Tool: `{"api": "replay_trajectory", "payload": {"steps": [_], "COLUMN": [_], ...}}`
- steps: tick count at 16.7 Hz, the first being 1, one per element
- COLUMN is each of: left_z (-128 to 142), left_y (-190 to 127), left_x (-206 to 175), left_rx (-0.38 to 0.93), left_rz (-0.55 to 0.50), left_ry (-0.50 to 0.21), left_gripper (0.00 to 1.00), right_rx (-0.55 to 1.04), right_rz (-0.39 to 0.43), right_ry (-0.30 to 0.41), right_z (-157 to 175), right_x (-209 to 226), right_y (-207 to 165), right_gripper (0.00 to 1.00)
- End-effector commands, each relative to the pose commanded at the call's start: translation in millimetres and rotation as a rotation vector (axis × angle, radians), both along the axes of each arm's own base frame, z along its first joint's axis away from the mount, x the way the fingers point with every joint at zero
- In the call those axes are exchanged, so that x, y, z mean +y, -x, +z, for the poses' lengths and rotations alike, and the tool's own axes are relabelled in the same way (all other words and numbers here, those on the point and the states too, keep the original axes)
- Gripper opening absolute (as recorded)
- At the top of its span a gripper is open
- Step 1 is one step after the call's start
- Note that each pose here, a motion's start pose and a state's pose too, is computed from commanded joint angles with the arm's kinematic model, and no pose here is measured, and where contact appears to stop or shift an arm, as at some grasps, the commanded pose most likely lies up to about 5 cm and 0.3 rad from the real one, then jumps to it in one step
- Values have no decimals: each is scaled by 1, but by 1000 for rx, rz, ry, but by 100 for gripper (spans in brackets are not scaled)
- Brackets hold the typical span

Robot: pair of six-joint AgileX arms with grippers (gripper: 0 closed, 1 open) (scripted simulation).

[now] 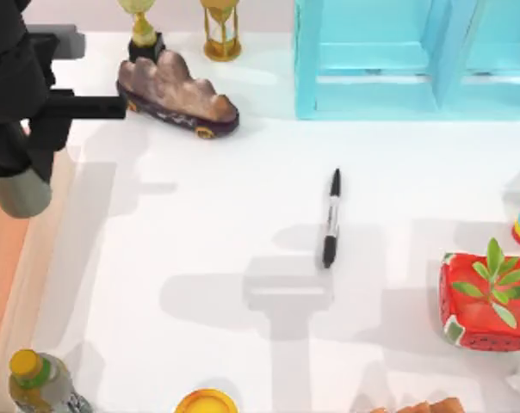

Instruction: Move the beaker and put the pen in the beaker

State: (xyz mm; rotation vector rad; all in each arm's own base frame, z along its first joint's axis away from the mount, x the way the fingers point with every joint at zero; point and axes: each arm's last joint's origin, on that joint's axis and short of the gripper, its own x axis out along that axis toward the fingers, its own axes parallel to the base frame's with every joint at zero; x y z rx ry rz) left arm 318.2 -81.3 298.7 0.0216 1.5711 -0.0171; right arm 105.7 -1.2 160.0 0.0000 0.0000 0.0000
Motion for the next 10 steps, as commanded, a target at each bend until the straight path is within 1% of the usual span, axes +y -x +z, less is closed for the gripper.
{"api": "replay_trajectory", "payload": {"steps": [4,7,10], "left_z": [-4,-28,-53], "left_y": [-2,-11,-21], "left_x": [0,-24,-55], "left_rx": [9,20,-34], "left_rz": [3,3,4], "left_ry": [-1,-11,6], "left_gripper": [0,0,0], "right_rx": [0,0,0], "right_rz": [0,0,0], "right_ry": [0,0,0], "right_z": [0,0,0], "right_x": [0,0,0], "right_y": [0,0,0], "right_gripper": [100,100,100]}}
